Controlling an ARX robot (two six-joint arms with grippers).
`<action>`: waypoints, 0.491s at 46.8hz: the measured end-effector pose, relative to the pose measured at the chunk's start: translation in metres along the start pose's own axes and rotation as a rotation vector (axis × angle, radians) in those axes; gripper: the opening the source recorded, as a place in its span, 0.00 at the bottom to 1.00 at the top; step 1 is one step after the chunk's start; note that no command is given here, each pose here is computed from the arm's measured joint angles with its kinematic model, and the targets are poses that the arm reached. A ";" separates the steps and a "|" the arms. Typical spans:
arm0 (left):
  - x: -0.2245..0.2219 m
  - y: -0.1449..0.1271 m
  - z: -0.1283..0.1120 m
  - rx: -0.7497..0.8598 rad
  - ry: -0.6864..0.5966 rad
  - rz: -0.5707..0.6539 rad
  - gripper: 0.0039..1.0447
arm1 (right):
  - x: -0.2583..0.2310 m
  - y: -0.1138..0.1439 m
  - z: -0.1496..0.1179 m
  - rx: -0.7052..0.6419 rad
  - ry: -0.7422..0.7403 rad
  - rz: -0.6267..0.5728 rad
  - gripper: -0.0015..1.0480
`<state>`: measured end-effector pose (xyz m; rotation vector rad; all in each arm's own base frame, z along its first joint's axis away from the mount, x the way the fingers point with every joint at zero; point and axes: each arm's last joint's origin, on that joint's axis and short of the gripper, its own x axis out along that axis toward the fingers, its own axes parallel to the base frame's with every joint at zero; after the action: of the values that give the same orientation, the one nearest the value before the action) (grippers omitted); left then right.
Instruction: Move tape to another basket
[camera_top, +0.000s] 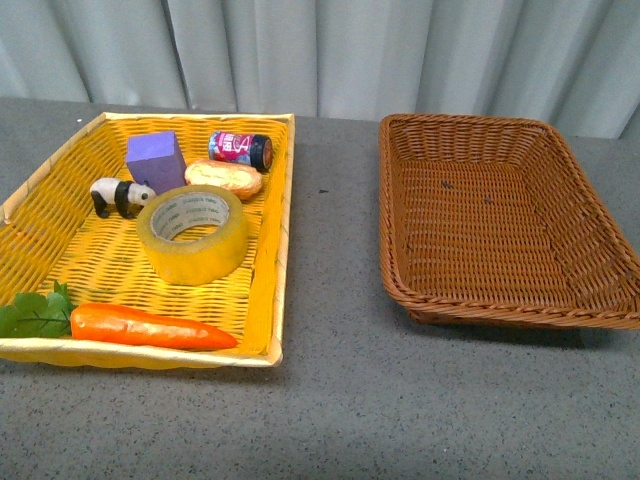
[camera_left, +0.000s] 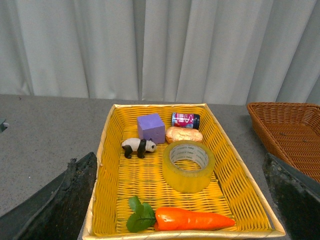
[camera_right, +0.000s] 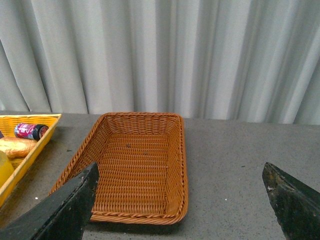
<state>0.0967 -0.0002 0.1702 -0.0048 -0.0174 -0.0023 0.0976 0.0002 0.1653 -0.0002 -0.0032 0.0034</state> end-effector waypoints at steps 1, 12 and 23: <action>0.000 0.000 0.000 0.000 0.000 0.000 0.94 | 0.000 0.000 0.000 0.000 0.000 0.000 0.91; 0.000 0.000 0.000 0.000 0.000 0.000 0.94 | 0.000 0.000 0.000 0.000 0.000 0.000 0.91; 0.000 0.000 0.000 0.000 0.000 0.000 0.94 | 0.000 0.000 0.000 0.000 0.000 0.000 0.91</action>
<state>0.0967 -0.0002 0.1702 -0.0048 -0.0174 -0.0023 0.0976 0.0002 0.1653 -0.0002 -0.0032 0.0034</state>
